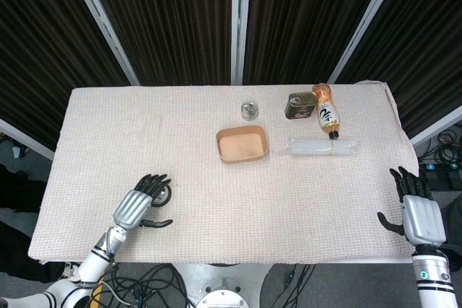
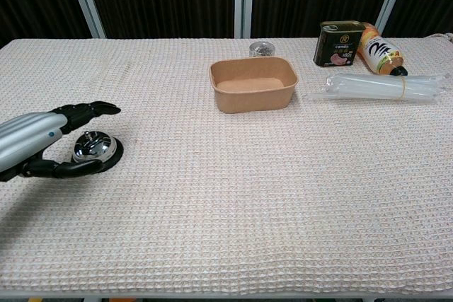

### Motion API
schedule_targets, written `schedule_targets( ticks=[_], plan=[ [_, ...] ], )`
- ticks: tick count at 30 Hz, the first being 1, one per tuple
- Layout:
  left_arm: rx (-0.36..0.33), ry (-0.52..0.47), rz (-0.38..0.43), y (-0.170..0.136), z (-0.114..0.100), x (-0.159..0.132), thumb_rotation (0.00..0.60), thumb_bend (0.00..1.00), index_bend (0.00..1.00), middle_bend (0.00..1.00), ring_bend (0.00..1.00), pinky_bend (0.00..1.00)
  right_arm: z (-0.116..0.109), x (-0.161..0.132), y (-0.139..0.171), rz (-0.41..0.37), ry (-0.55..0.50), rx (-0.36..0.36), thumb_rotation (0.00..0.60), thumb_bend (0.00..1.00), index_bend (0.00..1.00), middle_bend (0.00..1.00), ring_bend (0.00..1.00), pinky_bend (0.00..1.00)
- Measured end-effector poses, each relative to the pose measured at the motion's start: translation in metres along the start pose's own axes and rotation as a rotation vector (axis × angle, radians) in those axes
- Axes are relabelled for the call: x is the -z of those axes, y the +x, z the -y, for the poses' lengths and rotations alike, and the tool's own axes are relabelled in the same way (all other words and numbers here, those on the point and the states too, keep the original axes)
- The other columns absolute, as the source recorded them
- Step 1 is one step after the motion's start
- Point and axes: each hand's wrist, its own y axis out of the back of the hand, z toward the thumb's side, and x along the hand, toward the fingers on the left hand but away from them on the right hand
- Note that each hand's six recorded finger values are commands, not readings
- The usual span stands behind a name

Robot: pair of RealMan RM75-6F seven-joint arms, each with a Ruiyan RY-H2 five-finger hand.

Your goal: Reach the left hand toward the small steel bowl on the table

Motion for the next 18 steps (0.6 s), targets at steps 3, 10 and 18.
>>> schedule_targets(
  ticks=[3, 10, 18],
  plan=[
    [0.029, 0.016, -0.01, 0.0, 0.007, 0.003, 0.05, 0.0, 0.0, 0.0, 0.0, 0.0, 0.0, 0.0, 0.0, 0.0, 0.0, -0.001, 0.6, 0.16, 0.0, 0.0, 0.0, 0.0],
    [0.081, 0.104, -0.039, -0.001, 0.021, 0.012, 0.028, 0.0, 0.0, 0.0, 0.0, 0.0, 0.0, 0.0, -0.001, 0.001, -0.002, -0.003, 0.6, 0.17, 0.0, 0.0, 0.0, 0.0],
    [-0.017, 0.143, -0.009, 0.002, 0.004, 0.008, 0.004, 0.0, 0.0, 0.0, 0.0, 0.0, 0.002, -0.001, 0.0, -0.003, -0.004, -0.01, 0.6, 0.16, 0.0, 0.0, 0.0, 0.0]
  ],
)
